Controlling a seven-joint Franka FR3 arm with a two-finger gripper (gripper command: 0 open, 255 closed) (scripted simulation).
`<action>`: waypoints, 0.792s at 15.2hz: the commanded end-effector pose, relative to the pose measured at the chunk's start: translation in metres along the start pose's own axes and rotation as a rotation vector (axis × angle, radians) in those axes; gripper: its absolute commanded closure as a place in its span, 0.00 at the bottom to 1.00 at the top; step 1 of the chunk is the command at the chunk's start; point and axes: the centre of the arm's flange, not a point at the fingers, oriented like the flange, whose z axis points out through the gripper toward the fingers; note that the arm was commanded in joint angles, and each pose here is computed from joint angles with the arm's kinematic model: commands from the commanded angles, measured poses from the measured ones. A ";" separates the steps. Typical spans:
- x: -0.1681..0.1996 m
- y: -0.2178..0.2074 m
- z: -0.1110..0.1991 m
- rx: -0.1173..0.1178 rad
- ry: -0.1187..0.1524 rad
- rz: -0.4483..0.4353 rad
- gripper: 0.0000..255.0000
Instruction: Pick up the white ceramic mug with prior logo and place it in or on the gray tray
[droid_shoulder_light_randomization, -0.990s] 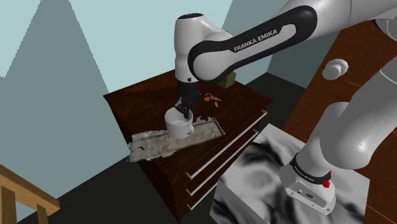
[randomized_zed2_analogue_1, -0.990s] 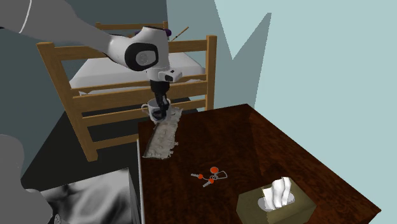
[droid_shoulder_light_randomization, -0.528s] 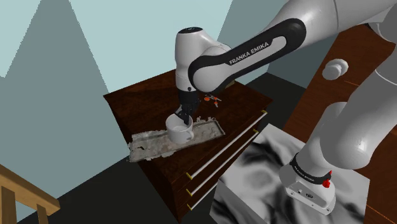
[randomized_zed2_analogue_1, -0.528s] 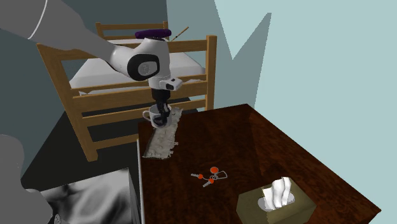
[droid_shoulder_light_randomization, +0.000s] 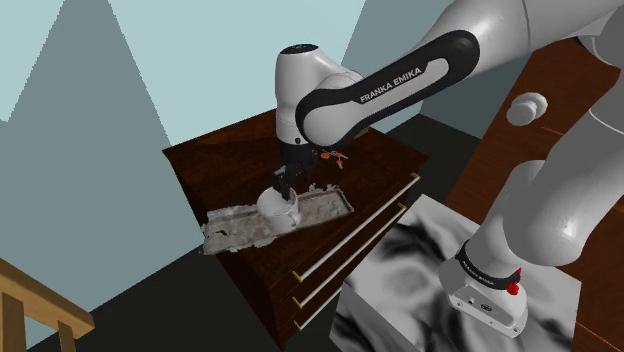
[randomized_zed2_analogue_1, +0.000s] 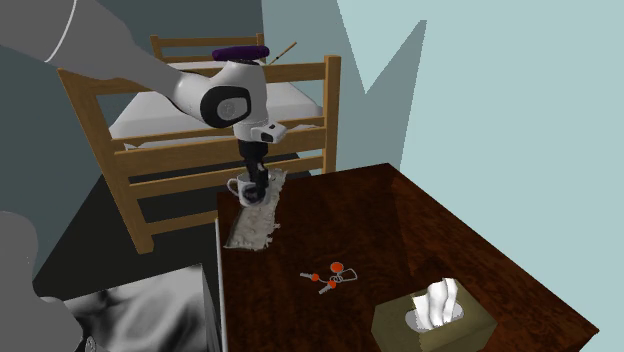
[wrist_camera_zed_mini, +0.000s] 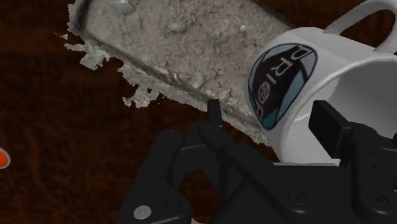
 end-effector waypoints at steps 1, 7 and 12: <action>0.000 0.000 0.000 0.000 0.000 0.000 0.00; 0.000 0.000 -0.040 0.000 0.000 0.000 0.00; 0.000 0.000 -0.050 0.000 0.000 0.000 0.00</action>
